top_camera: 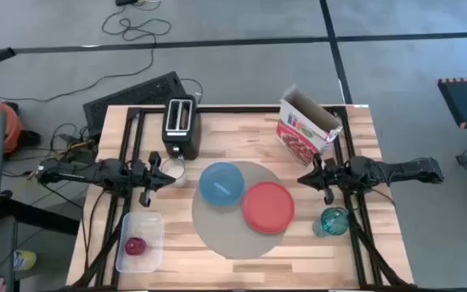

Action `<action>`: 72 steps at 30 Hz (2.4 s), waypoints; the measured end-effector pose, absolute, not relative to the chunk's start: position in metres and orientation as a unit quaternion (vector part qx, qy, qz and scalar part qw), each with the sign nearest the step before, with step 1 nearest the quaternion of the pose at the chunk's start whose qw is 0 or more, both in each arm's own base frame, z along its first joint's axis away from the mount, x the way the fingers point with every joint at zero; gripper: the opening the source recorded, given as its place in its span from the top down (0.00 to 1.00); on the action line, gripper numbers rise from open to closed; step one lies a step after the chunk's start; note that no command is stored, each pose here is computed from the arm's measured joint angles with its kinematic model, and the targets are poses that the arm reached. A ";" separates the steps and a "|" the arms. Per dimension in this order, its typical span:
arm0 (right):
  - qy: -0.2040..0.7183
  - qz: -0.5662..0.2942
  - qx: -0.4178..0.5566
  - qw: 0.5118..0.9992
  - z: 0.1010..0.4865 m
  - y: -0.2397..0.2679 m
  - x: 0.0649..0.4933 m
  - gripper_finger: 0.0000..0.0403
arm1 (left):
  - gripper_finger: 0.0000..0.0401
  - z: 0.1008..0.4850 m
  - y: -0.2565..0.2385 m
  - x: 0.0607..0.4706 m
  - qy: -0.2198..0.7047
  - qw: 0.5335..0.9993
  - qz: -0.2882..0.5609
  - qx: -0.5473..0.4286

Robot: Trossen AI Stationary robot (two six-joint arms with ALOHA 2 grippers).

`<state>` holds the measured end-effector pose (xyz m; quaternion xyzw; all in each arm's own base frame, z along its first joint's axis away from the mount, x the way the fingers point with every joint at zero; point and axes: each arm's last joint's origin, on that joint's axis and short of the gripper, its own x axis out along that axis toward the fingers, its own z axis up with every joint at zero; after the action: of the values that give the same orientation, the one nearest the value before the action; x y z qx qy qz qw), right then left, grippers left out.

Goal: Arrange a breakfast setting

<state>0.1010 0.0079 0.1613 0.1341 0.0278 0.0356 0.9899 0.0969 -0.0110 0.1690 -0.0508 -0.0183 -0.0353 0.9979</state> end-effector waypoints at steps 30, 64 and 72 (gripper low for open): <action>0.028 0.035 0.134 0.990 0.161 0.008 0.101 0.89 | 0.99 0.169 -0.011 0.097 -0.018 0.998 -0.035 -0.051; 0.028 0.036 0.134 0.990 0.161 0.008 0.101 0.89 | 0.99 0.169 -0.011 0.097 -0.018 0.998 -0.035 -0.051; 0.027 0.036 0.134 0.990 0.161 0.008 0.101 0.89 | 0.99 0.169 -0.011 0.097 -0.018 0.996 -0.035 -0.084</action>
<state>0.1010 0.0079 0.1614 0.1340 0.0275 0.0355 0.9900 0.0969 -0.0110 0.1692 -0.0840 -0.0180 -0.0354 0.9957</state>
